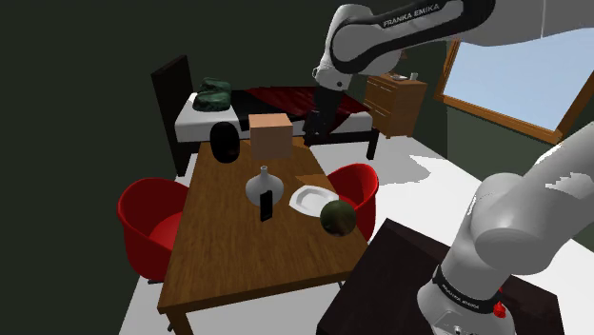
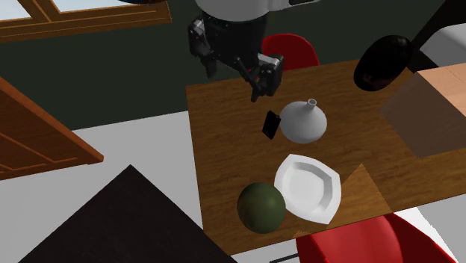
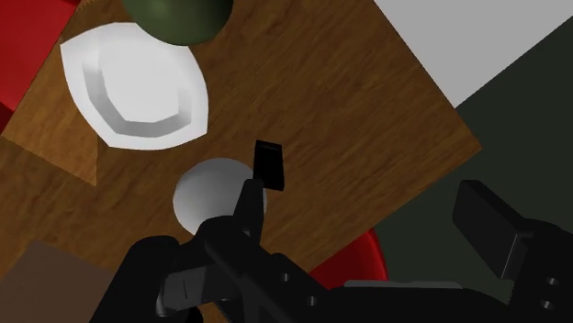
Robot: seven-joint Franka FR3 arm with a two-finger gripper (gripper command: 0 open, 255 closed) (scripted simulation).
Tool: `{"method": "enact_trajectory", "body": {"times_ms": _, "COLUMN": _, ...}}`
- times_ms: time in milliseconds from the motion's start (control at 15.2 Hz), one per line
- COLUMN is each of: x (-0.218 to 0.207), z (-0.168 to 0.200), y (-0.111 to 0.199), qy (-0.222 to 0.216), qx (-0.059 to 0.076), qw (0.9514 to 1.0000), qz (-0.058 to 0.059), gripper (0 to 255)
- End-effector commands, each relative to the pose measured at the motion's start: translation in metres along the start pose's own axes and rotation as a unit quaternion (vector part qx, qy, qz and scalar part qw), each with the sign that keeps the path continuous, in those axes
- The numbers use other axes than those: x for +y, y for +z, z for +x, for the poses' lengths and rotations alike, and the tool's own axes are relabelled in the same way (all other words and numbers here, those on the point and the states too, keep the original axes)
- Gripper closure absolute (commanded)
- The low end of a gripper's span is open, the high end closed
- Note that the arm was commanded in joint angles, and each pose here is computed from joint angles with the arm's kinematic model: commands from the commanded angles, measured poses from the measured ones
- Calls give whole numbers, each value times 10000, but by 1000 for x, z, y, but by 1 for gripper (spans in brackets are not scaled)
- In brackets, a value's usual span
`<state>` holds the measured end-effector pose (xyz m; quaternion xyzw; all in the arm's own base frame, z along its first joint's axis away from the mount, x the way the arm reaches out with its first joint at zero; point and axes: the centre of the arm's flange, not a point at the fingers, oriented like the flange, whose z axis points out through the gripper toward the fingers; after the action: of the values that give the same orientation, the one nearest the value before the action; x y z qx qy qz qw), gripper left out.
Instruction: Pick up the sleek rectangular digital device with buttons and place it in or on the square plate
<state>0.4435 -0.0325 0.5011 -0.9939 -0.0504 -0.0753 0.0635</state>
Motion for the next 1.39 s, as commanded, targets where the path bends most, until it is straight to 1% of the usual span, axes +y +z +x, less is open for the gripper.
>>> {"method": "enact_trajectory", "body": {"times_ms": 0, "x": 9, "z": 12, "y": 24, "qy": 10, "qx": -19, "qw": 10000, "qz": 23, "gripper": 0}}
{"method": "enact_trajectory", "body": {"times_ms": 1320, "x": 71, "z": 144, "y": 250, "qy": 102, "qx": -223, "qw": 9993, "qz": 287, "gripper": 0}}
